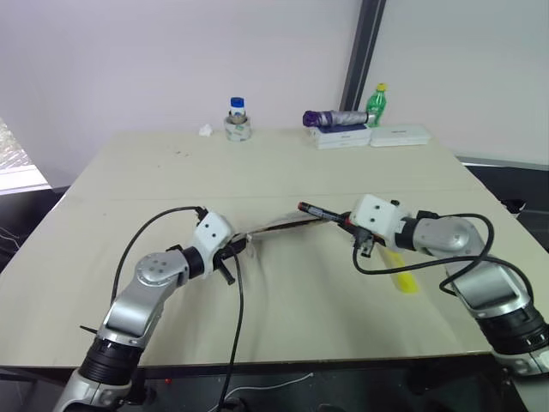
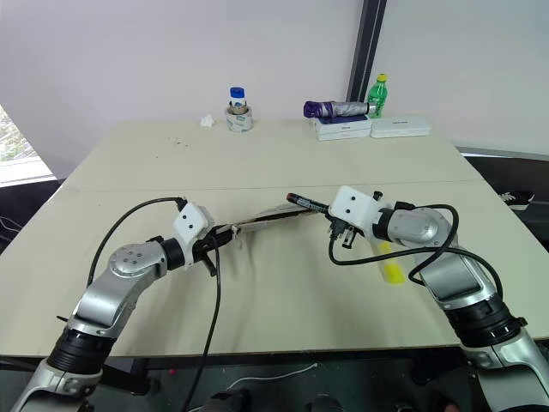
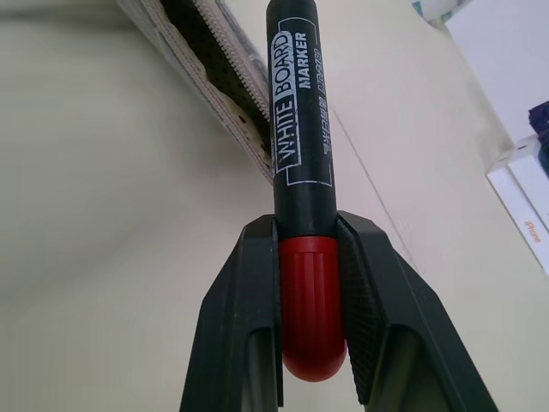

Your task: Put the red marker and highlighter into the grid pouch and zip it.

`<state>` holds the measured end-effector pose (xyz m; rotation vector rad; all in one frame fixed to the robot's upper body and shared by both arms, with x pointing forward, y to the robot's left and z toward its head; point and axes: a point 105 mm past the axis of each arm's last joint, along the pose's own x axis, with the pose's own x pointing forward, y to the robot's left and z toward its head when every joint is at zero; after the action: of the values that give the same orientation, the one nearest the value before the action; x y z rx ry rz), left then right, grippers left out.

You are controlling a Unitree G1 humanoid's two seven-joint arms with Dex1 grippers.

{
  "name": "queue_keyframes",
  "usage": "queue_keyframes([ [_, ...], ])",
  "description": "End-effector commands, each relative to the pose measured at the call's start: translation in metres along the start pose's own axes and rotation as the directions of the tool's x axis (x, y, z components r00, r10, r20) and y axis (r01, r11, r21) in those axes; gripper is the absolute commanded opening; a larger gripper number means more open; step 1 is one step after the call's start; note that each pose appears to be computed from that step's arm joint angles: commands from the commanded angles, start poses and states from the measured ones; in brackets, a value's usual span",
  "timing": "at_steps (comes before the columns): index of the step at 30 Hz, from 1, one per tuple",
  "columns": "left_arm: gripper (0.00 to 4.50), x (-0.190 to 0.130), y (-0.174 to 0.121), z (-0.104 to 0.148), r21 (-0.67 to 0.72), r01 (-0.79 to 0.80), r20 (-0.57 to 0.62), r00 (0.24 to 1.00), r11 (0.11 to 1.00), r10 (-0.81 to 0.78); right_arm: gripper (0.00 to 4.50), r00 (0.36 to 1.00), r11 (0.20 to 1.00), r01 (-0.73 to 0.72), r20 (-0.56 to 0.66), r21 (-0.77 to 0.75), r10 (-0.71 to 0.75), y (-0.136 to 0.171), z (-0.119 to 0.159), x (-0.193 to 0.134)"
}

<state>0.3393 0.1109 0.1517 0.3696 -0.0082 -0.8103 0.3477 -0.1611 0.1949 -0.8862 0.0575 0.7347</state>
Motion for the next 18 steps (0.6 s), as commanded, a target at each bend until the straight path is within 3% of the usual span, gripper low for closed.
queue_keyframes([
  [1,0.00,0.000,-0.001,0.008,0.023,0.002,0.021,1.000,1.000,-0.002,0.37,0.998,0.999,-0.002,0.067,-0.038,0.004,-0.004,0.018,-0.015],
  [18,0.00,0.001,0.000,0.009,0.017,0.006,0.022,1.000,1.000,-0.006,0.37,0.997,0.997,-0.064,0.033,-0.042,0.065,0.007,0.009,-0.023],
])
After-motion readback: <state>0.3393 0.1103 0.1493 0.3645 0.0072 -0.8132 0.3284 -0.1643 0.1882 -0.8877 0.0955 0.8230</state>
